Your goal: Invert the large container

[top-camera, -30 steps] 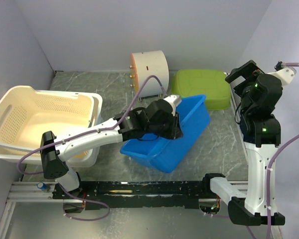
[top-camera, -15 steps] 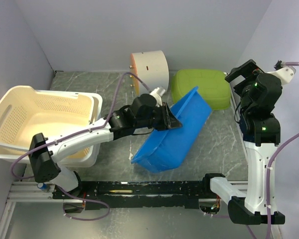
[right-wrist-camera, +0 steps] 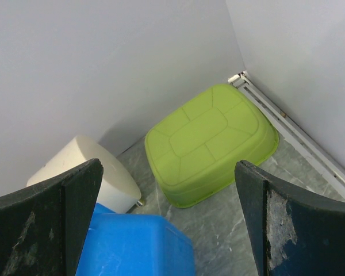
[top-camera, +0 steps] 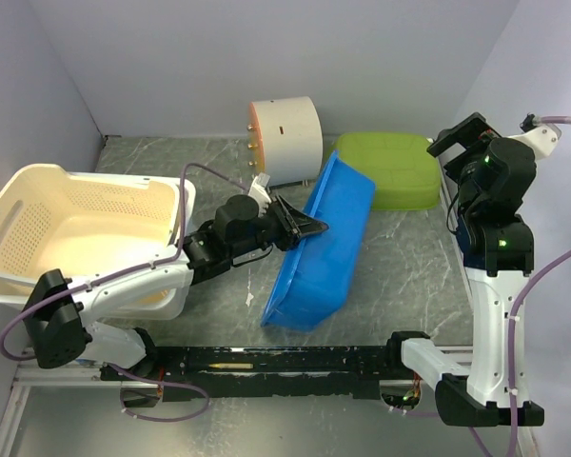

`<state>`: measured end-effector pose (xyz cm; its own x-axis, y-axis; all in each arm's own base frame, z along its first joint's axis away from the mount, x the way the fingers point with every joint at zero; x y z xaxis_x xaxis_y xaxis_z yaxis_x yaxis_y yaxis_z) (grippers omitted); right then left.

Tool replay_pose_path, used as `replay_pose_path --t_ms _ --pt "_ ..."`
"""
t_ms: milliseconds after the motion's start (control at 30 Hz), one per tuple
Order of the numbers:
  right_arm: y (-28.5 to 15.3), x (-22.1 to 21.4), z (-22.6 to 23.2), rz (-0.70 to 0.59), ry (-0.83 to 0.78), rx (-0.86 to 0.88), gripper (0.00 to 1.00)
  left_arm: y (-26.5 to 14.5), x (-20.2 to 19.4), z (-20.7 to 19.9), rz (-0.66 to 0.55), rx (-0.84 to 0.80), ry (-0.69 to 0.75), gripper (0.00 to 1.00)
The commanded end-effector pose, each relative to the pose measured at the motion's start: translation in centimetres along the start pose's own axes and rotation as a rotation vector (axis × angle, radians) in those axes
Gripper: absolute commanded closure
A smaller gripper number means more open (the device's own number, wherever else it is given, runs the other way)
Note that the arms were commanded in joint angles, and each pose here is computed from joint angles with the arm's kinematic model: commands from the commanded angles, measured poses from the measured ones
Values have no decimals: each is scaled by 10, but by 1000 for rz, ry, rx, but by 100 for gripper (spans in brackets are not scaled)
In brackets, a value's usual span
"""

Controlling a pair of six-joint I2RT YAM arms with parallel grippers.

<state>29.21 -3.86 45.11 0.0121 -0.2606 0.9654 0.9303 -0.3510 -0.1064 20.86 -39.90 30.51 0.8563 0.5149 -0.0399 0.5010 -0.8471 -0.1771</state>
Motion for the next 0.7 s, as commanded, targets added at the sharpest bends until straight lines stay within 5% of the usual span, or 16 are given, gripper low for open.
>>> replay_pose_path --t_ms 0,200,400,667 --pt "4 -1 4 -5 -13 21 0 -14 12 -41 -53 -179 -184 93" --pt "12 -50 41 129 -85 266 0 -26 33 -15 -191 -80 -200 93" --pt "-3 -147 88 450 -49 658 0 -44 46 19 -258 26 -176 93" --pt "-53 -171 112 539 151 973 0 -68 60 59 -334 111 -142 93"
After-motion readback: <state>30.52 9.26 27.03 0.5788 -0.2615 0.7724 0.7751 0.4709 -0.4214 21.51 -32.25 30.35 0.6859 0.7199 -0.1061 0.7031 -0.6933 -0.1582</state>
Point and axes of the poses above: each gripper's point midway between its finger pads, its own y axis out along the fingers, its own z axis along the line the jaws close on, x = y × z, the point moved 1 cm from there along -y, back along the fingers, and after that the axes turned 12 degrees about -y, right-handed, at the moved point
